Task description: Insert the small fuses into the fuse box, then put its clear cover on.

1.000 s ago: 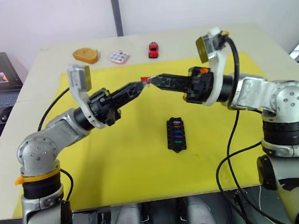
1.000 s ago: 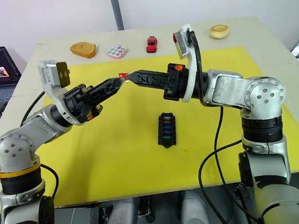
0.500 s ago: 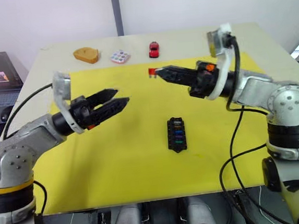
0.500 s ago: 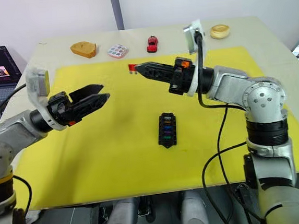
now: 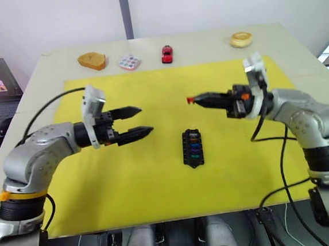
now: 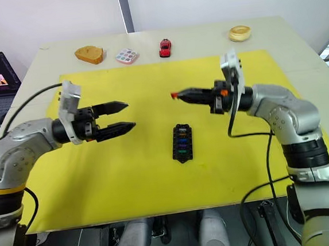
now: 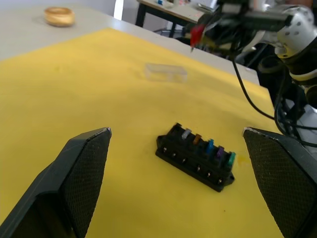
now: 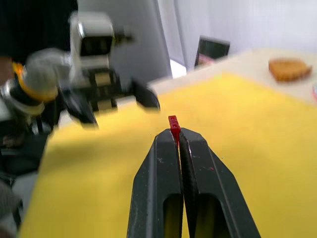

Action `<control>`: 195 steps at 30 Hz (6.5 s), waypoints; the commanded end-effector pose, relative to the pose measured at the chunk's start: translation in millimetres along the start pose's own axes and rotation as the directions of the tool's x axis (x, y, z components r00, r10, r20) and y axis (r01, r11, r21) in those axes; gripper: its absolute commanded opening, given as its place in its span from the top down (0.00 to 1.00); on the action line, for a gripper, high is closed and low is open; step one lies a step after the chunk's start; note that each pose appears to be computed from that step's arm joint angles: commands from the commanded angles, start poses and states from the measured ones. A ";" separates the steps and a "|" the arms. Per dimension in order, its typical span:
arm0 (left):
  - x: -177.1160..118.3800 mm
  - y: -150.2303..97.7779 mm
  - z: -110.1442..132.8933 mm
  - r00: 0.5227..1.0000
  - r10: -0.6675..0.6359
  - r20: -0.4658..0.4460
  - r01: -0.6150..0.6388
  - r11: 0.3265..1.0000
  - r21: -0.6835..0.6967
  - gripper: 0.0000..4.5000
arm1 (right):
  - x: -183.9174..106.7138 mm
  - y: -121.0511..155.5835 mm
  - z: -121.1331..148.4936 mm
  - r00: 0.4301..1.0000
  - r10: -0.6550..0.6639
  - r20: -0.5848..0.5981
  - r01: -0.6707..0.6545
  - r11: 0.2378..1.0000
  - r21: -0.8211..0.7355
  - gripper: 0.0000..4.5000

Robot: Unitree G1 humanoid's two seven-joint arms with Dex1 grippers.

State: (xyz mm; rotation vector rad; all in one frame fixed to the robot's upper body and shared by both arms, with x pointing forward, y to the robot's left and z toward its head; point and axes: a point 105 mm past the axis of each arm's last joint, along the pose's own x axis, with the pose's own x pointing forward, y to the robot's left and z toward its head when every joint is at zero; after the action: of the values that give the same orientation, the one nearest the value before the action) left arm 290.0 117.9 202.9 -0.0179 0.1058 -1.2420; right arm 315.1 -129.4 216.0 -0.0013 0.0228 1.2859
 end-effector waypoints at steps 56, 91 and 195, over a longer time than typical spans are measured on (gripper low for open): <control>11.5 -24.7 -42.1 0.993 -0.085 -0.084 0.077 0.993 -0.088 0.01 | -1.2 -16.8 -52.0 0.999 -0.042 -0.023 0.040 0.997 -0.059 1.00; 8.5 -24.0 -45.2 0.995 -0.054 -0.080 0.045 0.992 -0.116 0.01 | 7.9 -19.5 -62.1 0.998 -0.004 -0.066 -0.002 0.996 -0.089 1.00; -4.7 -0.5 -30.3 0.990 0.029 -0.140 -0.024 0.999 0.040 0.00 | 28.1 -18.1 -34.8 0.996 0.000 -0.094 -0.009 0.995 -0.097 0.78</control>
State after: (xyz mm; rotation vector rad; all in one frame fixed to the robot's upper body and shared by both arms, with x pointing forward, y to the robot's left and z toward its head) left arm 287.6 125.8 165.7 0.0760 0.2465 -1.2014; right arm 340.3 -112.0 170.4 -0.1018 0.0906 1.2874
